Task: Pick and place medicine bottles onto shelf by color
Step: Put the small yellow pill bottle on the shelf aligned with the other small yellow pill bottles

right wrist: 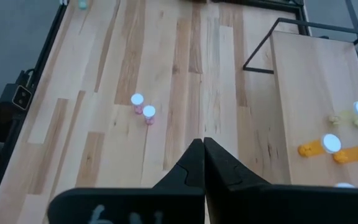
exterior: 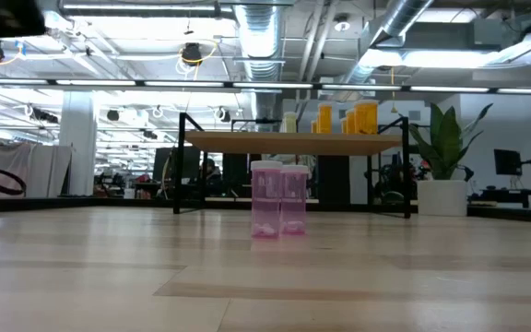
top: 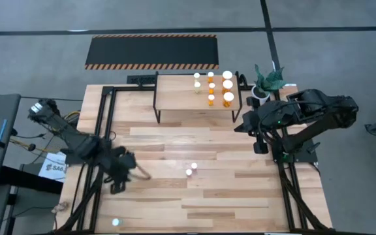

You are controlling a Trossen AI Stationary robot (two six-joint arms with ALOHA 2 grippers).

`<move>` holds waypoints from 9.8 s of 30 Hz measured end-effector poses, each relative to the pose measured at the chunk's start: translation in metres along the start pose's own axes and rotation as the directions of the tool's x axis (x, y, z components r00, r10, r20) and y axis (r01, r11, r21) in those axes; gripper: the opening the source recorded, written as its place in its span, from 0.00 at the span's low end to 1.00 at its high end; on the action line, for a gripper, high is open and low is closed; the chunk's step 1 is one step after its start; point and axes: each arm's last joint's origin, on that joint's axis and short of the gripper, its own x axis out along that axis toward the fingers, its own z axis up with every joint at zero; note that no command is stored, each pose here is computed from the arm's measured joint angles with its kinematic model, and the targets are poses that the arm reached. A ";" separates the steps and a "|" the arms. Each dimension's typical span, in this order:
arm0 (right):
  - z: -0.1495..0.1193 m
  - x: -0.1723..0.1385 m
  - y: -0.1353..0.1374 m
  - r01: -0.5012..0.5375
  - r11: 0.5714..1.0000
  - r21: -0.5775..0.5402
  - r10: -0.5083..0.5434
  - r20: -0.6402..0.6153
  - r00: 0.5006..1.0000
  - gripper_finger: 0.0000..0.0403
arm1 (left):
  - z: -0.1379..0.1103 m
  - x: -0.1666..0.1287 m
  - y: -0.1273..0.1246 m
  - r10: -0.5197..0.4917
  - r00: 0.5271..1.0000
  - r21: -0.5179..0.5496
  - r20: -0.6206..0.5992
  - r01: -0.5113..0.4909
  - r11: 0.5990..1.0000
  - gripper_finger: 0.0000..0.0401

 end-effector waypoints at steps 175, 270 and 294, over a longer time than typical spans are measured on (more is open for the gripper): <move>0.045 0.302 -0.215 0.109 0.977 0.181 -0.116 0.026 0.993 0.78 | 0.074 -0.170 0.165 0.409 0.513 -0.239 0.755 -0.365 0.900 0.63; -0.012 0.199 -0.186 0.194 0.932 0.306 -0.187 -0.051 0.981 0.32 | 0.078 -0.171 0.166 0.432 0.491 -0.272 0.757 -0.365 0.890 0.63; -0.023 0.213 -0.178 0.236 0.933 0.271 -0.224 -0.074 0.972 0.33 | 0.077 -0.171 0.167 0.442 0.487 -0.291 0.753 -0.355 0.888 0.63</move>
